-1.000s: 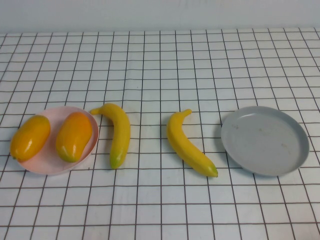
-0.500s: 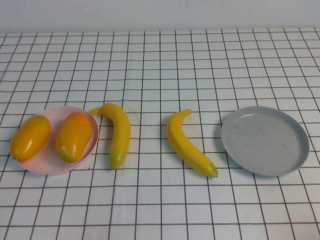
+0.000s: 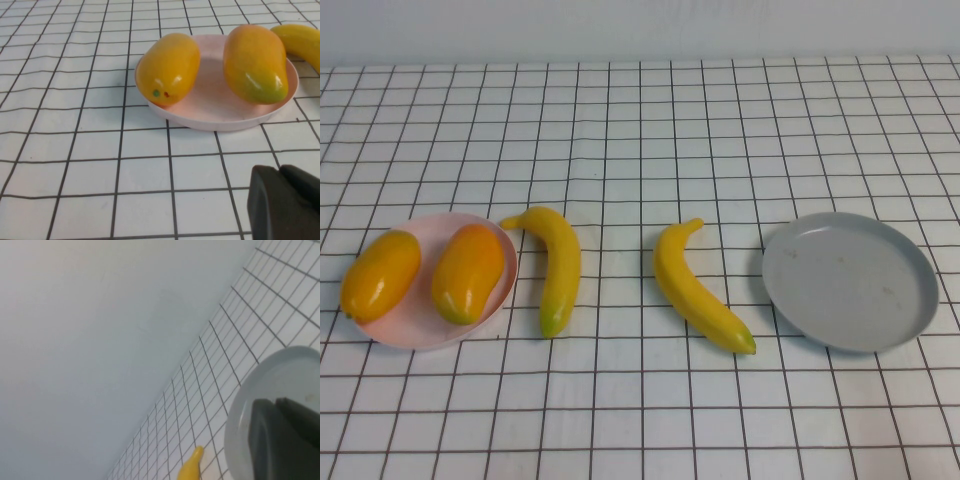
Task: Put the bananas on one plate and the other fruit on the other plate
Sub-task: Put another type of fruit in the right plate
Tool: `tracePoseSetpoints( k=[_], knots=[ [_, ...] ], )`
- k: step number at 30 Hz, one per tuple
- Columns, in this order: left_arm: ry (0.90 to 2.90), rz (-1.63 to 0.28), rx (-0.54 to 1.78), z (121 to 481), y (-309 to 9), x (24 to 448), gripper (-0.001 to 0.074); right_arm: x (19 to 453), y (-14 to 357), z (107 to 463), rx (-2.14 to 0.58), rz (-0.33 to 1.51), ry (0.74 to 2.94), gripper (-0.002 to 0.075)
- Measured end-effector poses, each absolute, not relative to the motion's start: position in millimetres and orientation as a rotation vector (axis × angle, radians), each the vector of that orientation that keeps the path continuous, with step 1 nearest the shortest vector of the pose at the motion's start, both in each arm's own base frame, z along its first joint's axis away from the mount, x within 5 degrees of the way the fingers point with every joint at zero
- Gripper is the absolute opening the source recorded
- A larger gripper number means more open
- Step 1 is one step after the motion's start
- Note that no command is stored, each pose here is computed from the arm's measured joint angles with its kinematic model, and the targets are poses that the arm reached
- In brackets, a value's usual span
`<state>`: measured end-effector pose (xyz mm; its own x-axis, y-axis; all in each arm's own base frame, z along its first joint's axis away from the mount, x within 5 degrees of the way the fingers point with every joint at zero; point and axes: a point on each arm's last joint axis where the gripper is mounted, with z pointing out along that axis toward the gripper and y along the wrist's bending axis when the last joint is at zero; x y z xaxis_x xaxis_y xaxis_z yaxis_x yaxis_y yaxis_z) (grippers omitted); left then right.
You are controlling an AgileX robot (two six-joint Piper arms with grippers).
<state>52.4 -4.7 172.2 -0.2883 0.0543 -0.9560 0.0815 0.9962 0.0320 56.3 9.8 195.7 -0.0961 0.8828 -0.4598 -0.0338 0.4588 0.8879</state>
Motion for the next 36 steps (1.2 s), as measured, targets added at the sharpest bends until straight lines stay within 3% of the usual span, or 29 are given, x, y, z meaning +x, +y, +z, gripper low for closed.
tracePoseSetpoints(
  k=[12, 18, 23, 33, 36],
  knots=[
    [1.864, -0.027, 0.098, 172, -5, 52, -0.0004, 56, 9, 196, 0.717, 0.852, 1.478, -0.0016],
    [1.864, -0.027, 0.098, 172, -5, 52, -0.0003, 65, 23, 225, 0.408, 0.657, 1.854, -0.0016],
    [1.864, -0.027, 0.098, 172, -5, 52, -0.0004, 95, 24, 273, 0.081, 0.429, 2.118, -0.0016],
    [1.864, -0.027, 0.098, 172, -5, 52, -0.0003, 188, 41, 343, -0.325, 0.522, 2.299, -0.0016],
    [1.864, -0.027, 0.098, 172, -5, 52, -0.0004, 217, 44, 348, -0.425, 0.402, 2.465, -0.0016]
  ],
)
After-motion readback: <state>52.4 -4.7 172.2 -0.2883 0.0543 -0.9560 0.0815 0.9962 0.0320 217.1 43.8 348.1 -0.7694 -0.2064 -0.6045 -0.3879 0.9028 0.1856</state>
